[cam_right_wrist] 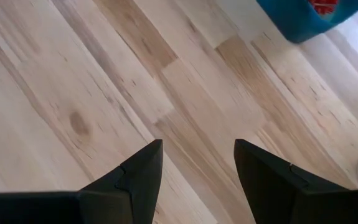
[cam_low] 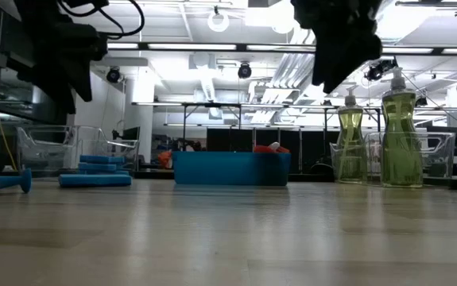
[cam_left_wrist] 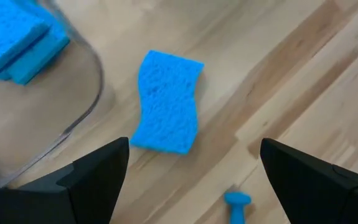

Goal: Pick & Place Kitchen Sink Supplies
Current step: Put the blue sponge into the left transparent bin

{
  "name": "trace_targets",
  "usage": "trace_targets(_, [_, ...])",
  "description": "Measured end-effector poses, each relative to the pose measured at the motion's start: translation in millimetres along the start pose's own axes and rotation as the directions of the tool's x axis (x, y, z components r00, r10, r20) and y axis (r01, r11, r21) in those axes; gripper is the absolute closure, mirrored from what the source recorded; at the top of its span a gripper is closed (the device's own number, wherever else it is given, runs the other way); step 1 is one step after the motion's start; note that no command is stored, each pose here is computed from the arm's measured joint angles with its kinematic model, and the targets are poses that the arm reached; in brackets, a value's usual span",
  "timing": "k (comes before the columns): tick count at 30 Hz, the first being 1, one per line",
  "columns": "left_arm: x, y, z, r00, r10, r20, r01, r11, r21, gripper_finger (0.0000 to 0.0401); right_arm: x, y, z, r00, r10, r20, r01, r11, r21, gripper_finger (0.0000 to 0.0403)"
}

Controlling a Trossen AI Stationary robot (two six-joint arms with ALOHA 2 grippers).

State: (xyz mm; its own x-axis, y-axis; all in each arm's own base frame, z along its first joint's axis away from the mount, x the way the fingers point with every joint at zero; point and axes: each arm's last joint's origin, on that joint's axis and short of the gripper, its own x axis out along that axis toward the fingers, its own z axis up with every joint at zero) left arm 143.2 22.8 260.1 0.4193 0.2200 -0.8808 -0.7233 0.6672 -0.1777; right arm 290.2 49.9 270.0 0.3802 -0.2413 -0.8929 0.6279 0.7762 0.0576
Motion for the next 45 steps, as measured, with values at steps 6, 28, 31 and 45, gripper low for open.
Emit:
trace_targets(6, [22.1,-11.4,-11.1,0.999,0.026,-0.024,-0.024,0.996,0.082,0.0043,-4.6,7.8,-10.4,1.0,-0.009,0.016,0.01,0.999,-0.049,0.021])
trace_targets(28, [103.2,-51.6,-18.4,0.954,0.295,-0.061,-0.232,0.849,0.475,0.0043,-11.1,17.7,-25.2,0.999,-0.013,0.031,0.014,0.999,-0.035,0.021])
trace_targets(31, [109.6,-52.7,-20.2,0.949,0.302,-0.091,-0.229,0.858,0.46,0.0043,-11.6,18.6,-26.3,0.999,-0.011,0.031,0.012,0.999,-0.036,0.021])
trace_targets(45, [121.3,-58.3,-22.8,0.954,0.248,-0.17,-0.165,0.904,0.395,0.0043,-12.2,20.0,-28.2,1.0,0.008,0.008,-0.008,1.0,-0.019,0.021])
